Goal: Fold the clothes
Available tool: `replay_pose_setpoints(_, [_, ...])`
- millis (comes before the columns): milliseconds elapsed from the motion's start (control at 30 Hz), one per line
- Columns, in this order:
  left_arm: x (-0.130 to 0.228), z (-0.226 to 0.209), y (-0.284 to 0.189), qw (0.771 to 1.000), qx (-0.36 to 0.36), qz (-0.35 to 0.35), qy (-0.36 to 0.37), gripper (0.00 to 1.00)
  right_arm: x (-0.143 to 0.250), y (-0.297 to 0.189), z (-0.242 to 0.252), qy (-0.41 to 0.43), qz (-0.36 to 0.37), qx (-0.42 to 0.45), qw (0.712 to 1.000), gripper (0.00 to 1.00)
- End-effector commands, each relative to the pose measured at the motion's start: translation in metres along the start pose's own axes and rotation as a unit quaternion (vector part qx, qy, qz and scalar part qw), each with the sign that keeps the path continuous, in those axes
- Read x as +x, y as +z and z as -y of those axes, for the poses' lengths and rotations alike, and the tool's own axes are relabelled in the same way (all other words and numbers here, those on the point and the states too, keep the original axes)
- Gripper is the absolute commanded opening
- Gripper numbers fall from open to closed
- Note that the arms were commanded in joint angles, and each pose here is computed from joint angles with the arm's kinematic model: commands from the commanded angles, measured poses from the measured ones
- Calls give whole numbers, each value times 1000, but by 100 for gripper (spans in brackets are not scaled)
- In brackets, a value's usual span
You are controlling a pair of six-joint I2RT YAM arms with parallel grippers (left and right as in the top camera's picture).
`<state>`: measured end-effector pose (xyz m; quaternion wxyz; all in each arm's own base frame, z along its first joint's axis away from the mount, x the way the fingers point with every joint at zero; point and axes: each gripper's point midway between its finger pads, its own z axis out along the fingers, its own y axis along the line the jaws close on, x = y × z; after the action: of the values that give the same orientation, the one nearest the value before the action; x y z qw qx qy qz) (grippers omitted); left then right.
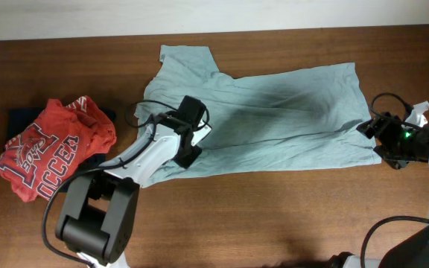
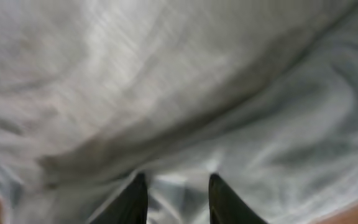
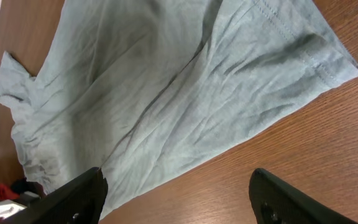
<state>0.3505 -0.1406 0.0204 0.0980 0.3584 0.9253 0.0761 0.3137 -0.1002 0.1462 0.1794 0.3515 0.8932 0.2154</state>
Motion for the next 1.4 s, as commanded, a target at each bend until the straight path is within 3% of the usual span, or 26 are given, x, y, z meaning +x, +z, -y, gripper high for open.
replay_pose_setpoints(0, [-7,-28,1,997,-77,4,13,30,-4,-6,-6,-16,11,-1,1000,78])
replay_pose_setpoints(233, [-29,-54,-15,990,-134,31,-2,31,-4,-6,-6,-16,11,-1,1000,78])
replay_pose_setpoints(433, [-13,-47,-42,993,-113,-26,-7,29,-3,-6,-6,-15,10,-1,1000,78])
replay_pose_setpoints(633, [-8,8,-48,998,32,-37,-35,31,-4,-6,-6,-16,12,-1,1000,78])
replay_pose_setpoints(867, [18,29,-28,994,69,-70,-43,31,-5,-6,-2,-15,15,12,1000,78])
replay_pose_setpoints(1167, [30,40,-6,995,71,-71,-24,31,-6,-7,-2,-16,17,11,1000,78])
replay_pose_setpoints(1367, [24,26,3,998,26,-53,-25,30,-6,-7,-2,-16,17,11,1000,78])
